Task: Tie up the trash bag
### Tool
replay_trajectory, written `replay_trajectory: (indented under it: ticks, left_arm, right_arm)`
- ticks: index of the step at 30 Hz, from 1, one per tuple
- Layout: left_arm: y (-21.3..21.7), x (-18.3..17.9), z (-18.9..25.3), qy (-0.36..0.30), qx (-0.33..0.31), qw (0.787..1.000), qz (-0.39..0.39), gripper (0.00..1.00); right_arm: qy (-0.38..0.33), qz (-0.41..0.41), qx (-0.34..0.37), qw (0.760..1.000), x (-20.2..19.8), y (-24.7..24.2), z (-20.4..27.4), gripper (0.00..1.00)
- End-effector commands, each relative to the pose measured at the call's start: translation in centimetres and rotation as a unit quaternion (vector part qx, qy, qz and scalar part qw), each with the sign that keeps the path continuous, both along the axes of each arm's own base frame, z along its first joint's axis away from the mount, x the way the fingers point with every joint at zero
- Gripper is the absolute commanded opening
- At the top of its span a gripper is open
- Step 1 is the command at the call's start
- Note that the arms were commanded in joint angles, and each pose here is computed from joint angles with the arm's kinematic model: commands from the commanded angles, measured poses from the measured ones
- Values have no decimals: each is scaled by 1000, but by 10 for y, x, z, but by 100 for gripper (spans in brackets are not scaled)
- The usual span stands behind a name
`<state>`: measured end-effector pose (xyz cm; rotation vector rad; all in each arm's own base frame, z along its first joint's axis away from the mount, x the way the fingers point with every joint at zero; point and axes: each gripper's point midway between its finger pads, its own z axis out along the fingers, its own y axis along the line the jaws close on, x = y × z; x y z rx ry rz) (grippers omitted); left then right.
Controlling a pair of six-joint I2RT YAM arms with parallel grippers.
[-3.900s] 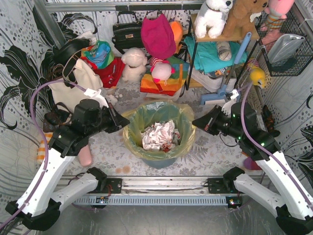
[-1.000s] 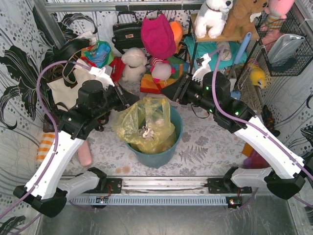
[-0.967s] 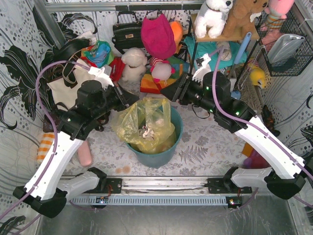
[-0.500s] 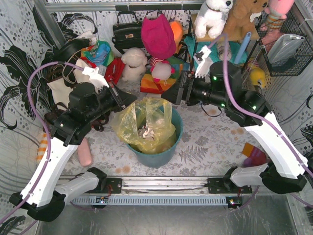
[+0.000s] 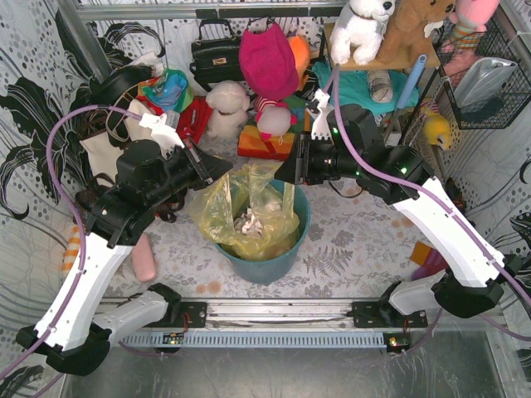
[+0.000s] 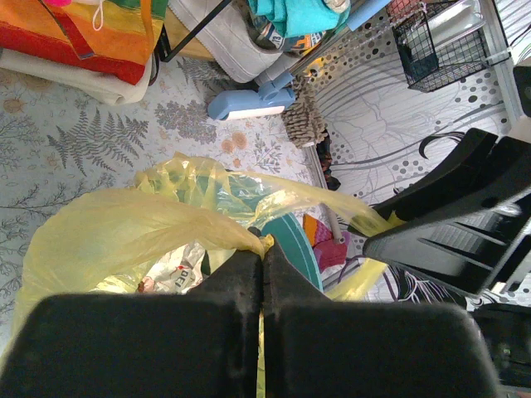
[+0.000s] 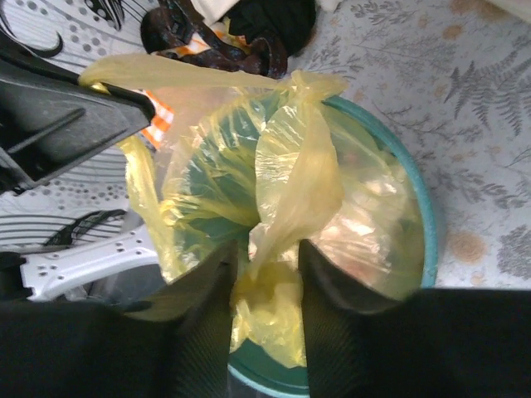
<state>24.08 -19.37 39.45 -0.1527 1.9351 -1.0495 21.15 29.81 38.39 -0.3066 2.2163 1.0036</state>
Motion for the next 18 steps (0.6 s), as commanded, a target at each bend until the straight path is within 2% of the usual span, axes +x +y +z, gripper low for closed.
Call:
replay_trajectory:
  ticks: [1,4,5,11,18]
  left_arm:
    - [1,-2,22,-36,-20,999,-1,0]
    - [5,1,19,-35,-9,999,10,0]
    - [7,2,17,-33,-4,999,15,0]
    - [22,14,0,-22,27,997,63,0]
    - [38,34,-30,-5,63,991,117,0]
  right_arm:
    - [-12,8,1,1000,-1,1,8,26]
    - [-16,2,-4,1000,1,-2,10,2]
    - [-17,0,-5,1000,2,-2,9,0]
    - [-22,-25,-9,999,16,1,-2,0]
    - [-47,-83,-4,995,54,13,-23,0]
